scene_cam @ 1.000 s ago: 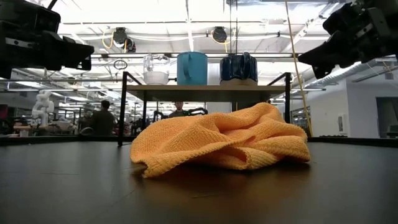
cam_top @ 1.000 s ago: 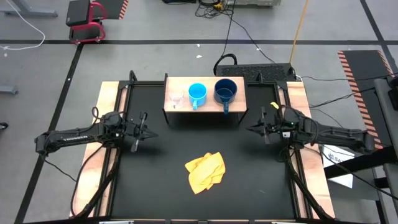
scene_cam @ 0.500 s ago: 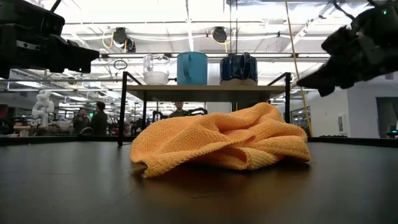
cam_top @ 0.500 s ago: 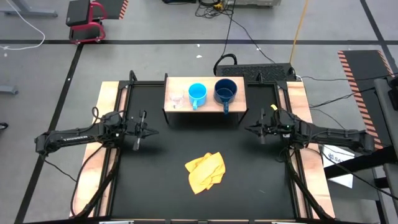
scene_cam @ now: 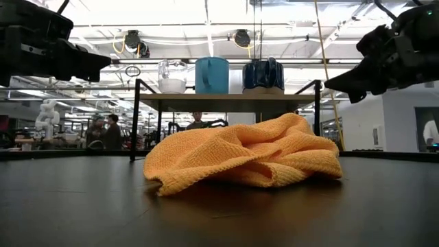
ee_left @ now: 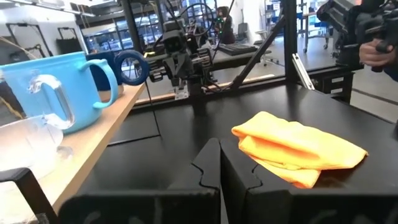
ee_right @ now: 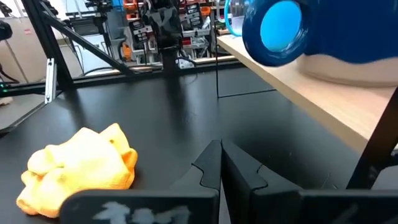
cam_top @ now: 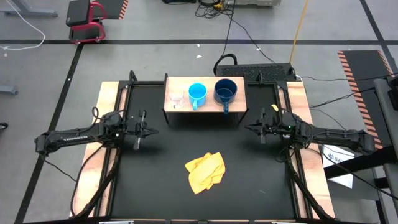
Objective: Stack small to large cups/mugs on shelf
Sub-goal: Return to Home Position
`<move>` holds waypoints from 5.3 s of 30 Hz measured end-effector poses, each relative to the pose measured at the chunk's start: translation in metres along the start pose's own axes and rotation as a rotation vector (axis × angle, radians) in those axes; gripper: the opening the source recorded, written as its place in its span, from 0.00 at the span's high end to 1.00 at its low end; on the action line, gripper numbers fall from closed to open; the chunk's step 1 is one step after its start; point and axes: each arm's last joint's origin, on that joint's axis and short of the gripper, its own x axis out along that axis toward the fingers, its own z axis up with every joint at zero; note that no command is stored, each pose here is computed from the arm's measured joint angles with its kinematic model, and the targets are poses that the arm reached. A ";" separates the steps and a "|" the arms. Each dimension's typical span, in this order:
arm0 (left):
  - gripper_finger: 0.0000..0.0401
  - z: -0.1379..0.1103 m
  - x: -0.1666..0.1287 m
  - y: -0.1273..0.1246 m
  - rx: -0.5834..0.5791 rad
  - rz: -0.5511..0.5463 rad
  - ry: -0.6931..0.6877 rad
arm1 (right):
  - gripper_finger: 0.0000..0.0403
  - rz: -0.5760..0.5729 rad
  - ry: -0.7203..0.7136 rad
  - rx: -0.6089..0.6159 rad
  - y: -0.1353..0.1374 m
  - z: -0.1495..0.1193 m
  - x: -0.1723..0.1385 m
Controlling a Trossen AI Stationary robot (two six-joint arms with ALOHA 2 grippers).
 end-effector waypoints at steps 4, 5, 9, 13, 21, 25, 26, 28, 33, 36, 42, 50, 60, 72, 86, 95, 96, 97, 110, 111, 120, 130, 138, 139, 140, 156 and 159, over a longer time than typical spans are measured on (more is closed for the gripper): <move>1.00 0.000 0.000 0.000 0.005 0.000 0.003 | 1.00 0.014 0.001 -0.026 0.000 0.000 0.000; 1.00 0.000 0.000 0.000 0.008 -0.002 0.004 | 1.00 0.046 0.004 -0.036 0.001 0.000 0.000; 1.00 -0.002 0.000 -0.002 0.007 -0.022 0.017 | 1.00 0.217 -0.009 -0.054 0.009 0.001 0.000; 1.00 0.000 0.002 -0.006 0.007 -0.037 0.001 | 1.00 0.268 -0.009 -0.056 0.015 0.001 0.000; 1.00 0.002 0.006 -0.021 0.060 0.048 0.030 | 1.00 0.292 -0.028 -0.073 0.033 0.001 -0.001; 1.00 0.012 0.006 -0.027 0.074 0.051 0.051 | 1.00 0.354 -0.057 -0.136 0.046 0.002 -0.004; 1.00 0.015 0.006 -0.028 0.080 0.042 0.052 | 1.00 0.377 -0.061 -0.160 0.050 0.002 -0.005; 1.00 0.019 0.005 -0.030 0.086 0.016 0.058 | 1.00 0.389 -0.071 -0.197 0.055 0.001 -0.006; 1.00 0.022 0.005 -0.031 0.128 0.025 0.065 | 1.00 0.339 -0.043 -0.276 0.060 -0.004 -0.009; 1.00 0.019 0.004 -0.029 0.152 0.081 0.104 | 1.00 0.334 -0.041 -0.285 0.061 -0.004 -0.009; 1.00 0.016 0.004 -0.025 0.160 0.109 0.136 | 1.00 0.320 -0.020 -0.320 0.060 -0.007 -0.009; 1.00 0.011 0.003 -0.013 0.121 0.188 0.184 | 1.00 0.268 -0.072 -0.322 0.055 -0.001 -0.009; 1.00 -0.004 0.002 -0.005 0.058 0.176 0.183 | 1.00 0.189 -0.043 -0.257 0.044 -0.001 -0.006; 1.00 -0.009 0.001 -0.002 0.036 0.114 0.120 | 1.00 0.216 -0.021 -0.252 0.045 -0.003 -0.006; 1.00 0.004 0.000 -0.002 0.013 -0.048 -0.046 | 1.00 0.221 -0.095 -0.204 0.046 0.004 -0.007; 1.00 0.009 0.000 -0.002 0.016 -0.041 -0.090 | 1.00 0.119 -0.331 -0.237 0.045 0.026 -0.011; 1.00 0.009 0.000 -0.002 0.019 -0.041 -0.091 | 1.00 0.070 -0.319 -0.243 0.044 0.026 -0.011; 1.00 0.009 0.000 -0.002 0.025 -0.041 -0.091 | 1.00 0.032 -0.303 -0.248 0.043 0.024 -0.010; 1.00 0.008 0.000 -0.001 0.018 -0.009 -0.073 | 1.00 -0.055 -0.306 -0.331 0.031 0.024 -0.018; 1.00 0.006 0.000 -0.001 0.016 0.001 -0.058 | 1.00 -0.050 -0.300 -0.329 0.030 0.024 -0.018; 1.00 -0.003 -0.001 0.004 -0.014 0.072 0.033 | 1.00 0.058 -0.251 -0.308 0.024 0.017 -0.022; 1.00 0.003 -0.002 0.002 0.072 -0.098 -0.030 | 1.00 0.078 -0.194 -0.267 0.017 0.012 -0.021; 1.00 0.004 -0.002 0.000 -0.033 -0.139 -0.037 | 1.00 0.143 -0.224 -0.231 0.018 0.015 -0.022; 1.00 0.004 -0.002 -0.001 -0.039 -0.146 -0.035 | 1.00 0.144 -0.220 -0.230 0.018 0.015 -0.022; 1.00 0.004 -0.001 -0.002 -0.042 -0.147 -0.028 | 1.00 0.148 -0.221 -0.228 0.019 0.015 -0.022; 1.00 0.000 0.005 -0.035 0.046 -0.209 0.048 | 1.00 0.208 -0.228 -0.230 0.025 0.015 -0.022; 1.00 -0.002 0.003 -0.036 0.064 -0.188 0.076 | 1.00 0.210 -0.210 -0.215 0.025 0.013 -0.022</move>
